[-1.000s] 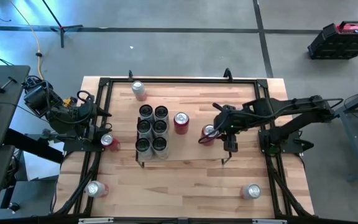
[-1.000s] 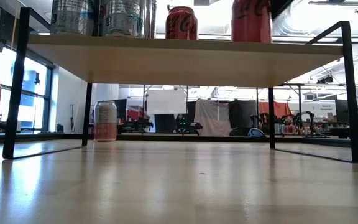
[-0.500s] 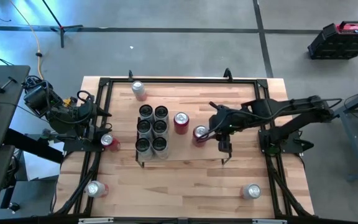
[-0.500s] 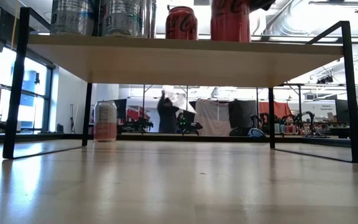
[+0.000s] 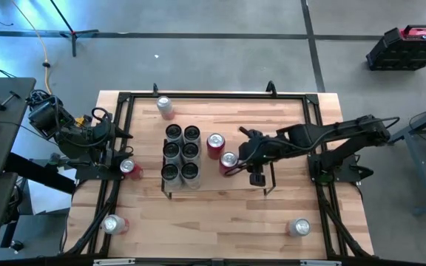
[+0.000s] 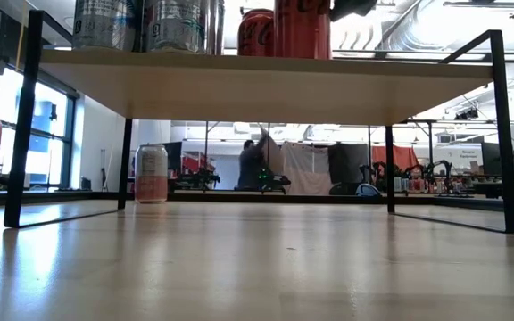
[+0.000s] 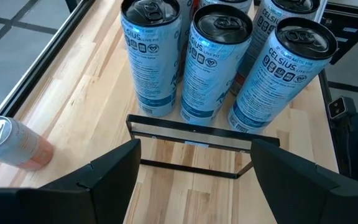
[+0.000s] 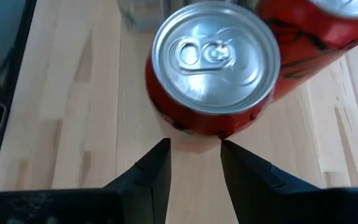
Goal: Place canned beverage on shelf
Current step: Put the right red soda can aligned with the other red soda can on the shelf
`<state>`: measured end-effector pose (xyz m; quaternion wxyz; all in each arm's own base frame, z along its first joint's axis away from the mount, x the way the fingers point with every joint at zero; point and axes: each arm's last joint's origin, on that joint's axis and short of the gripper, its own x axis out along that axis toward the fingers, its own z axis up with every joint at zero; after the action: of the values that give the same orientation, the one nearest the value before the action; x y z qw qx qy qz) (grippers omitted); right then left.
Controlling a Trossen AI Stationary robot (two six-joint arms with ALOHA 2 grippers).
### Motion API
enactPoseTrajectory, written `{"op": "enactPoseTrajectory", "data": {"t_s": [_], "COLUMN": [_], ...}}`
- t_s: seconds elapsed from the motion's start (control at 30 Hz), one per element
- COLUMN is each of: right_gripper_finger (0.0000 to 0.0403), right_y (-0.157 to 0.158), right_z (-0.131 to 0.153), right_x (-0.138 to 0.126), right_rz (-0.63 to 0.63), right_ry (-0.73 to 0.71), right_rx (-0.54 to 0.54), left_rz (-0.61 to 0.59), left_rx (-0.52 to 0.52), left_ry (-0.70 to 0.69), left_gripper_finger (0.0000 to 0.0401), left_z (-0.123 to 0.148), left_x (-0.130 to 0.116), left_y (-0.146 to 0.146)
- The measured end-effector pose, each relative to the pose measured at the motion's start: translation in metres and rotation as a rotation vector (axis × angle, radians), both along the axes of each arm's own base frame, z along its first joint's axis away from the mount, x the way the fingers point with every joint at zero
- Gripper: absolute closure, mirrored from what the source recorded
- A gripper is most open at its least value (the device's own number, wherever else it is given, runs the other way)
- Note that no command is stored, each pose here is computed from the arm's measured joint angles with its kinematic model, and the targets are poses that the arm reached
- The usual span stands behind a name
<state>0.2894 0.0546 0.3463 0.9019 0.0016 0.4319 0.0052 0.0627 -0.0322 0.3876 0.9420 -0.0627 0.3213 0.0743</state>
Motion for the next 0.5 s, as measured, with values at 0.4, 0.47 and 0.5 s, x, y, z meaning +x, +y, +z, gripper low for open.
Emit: {"op": "enactPoseTrajectory", "data": {"t_s": [0.4,0.47,0.5], "right_gripper_finger": [0.028,0.028,0.028], "right_y": [0.001,0.0012,0.0013], "right_z": [0.0063,0.0077,0.0083], "right_x": [0.0071,0.0085,0.009], "right_rz": [-0.033,-0.034,-0.032], "right_ry": [-0.098,-0.119,-0.127], "right_rx": [0.028,0.031,0.031], "left_rz": [0.0,0.0,0.0], "left_rx": [0.0,0.0,0.0], "left_ry": [0.0,0.0,0.0], "left_gripper_finger": [0.0107,0.0107,0.0107], "left_z": [0.0,0.0,0.0], "left_x": [0.0001,0.0,0.0], "left_y": [-0.0001,0.0,0.0]}}
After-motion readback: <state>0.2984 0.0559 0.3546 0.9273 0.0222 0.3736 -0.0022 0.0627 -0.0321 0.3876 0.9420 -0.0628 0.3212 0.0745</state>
